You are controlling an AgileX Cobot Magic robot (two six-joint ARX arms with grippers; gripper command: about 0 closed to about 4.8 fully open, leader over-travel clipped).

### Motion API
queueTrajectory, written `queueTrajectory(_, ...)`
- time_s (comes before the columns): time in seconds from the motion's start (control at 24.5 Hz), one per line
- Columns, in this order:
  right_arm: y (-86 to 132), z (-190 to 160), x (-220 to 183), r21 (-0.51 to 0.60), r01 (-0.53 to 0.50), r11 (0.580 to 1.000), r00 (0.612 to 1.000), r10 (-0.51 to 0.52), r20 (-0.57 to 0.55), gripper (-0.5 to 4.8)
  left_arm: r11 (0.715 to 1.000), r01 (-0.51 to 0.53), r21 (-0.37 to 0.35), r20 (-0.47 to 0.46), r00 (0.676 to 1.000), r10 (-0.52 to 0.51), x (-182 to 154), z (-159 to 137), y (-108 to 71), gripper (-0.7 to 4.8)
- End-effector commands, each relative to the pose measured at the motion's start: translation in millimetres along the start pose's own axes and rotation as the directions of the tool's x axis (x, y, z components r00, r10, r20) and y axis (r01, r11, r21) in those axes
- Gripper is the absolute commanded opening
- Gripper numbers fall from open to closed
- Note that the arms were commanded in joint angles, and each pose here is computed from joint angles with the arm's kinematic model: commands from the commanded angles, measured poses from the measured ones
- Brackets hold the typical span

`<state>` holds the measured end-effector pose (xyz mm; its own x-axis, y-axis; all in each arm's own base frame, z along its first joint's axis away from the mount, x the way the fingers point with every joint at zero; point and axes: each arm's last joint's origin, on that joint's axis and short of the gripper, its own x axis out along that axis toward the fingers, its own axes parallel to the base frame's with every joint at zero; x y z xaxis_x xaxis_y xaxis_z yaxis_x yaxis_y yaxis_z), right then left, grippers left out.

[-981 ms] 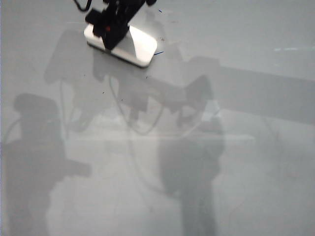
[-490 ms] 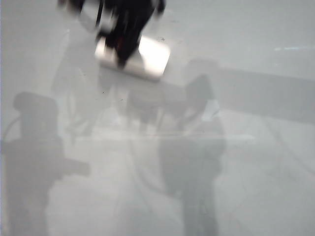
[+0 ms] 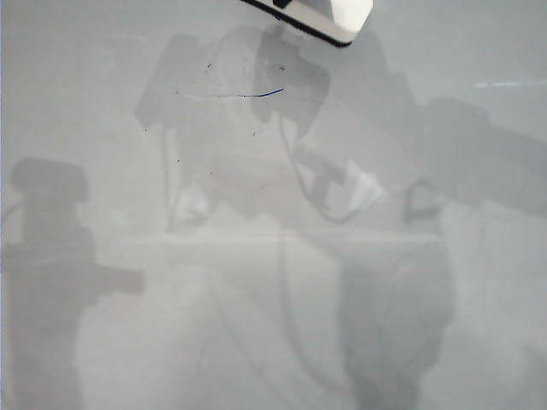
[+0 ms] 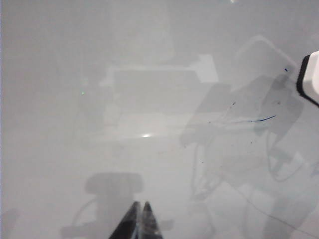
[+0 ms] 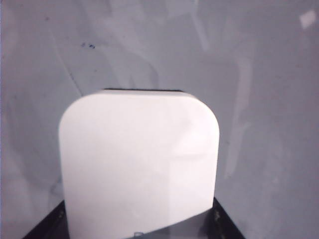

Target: Grab the whiteboard eraser that is attached to the surface of the whiteboard and use it to clean the writing on the whiteboard.

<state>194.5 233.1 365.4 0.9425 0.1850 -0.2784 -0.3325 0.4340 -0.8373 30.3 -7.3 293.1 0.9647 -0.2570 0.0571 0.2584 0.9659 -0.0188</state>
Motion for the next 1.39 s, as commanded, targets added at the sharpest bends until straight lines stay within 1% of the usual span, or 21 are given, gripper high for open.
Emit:
queueTrajectory(0.04,-7,-1,16,0.104,0.086,0.991,0.993,-0.093,0.068,1.79,1.000,-0.003,0.010,0.018,1.000,0.002,-1,3,-0.3,-0.05)
queueTrajectory(0.2,-7,-2,36,0.119,0.121,0.985,0.988,-0.131,0.082,1.79,1.000,-0.002,0.010,0.018,1.000,0.002,-1,3,-0.3,-0.05)
queueTrajectory(0.49,9,1,55,0.103,0.066,0.993,0.990,-0.078,0.118,1.78,1.000,-0.002,0.010,0.018,1.000,0.002,-1,3,-0.3,-0.05)
queueTrajectory(0.69,33,4,73,0.100,0.018,0.995,0.993,-0.030,0.114,1.78,1.000,-0.002,0.010,0.018,1.000,0.002,-1,3,-0.3,-0.05)
queueTrajectory(0.74,44,5,79,0.102,-0.011,0.995,0.994,-0.001,0.112,1.78,1.000,-0.002,0.010,0.017,1.000,0.002,-1,3,-0.3,-0.05)
queueTrajectory(1.1,94,6,108,0.071,-0.101,0.992,0.991,0.094,0.097,1.76,1.000,-0.003,0.010,0.018,1.000,0.003,-1,3,-0.3,-0.05)
queueTrajectory(1.23,98,6,110,0.063,-0.104,0.993,0.991,0.099,0.088,1.76,1.000,-0.002,0.010,0.017,1.000,0.002,-1,3,-0.3,-0.05)
queueTrajectory(1.31,97,9,106,0.060,-0.071,0.996,0.995,0.066,0.079,1.76,1.000,-0.003,0.010,0.018,1.000,0.002,-1,3,-0.3,-0.05)
queueTrajectory(1.39,90,11,102,0.047,-0.021,0.999,0.998,0.018,0.065,1.76,1.000,-0.003,0.010,0.018,1.000,0.002,-1,3,-0.3,-0.05)
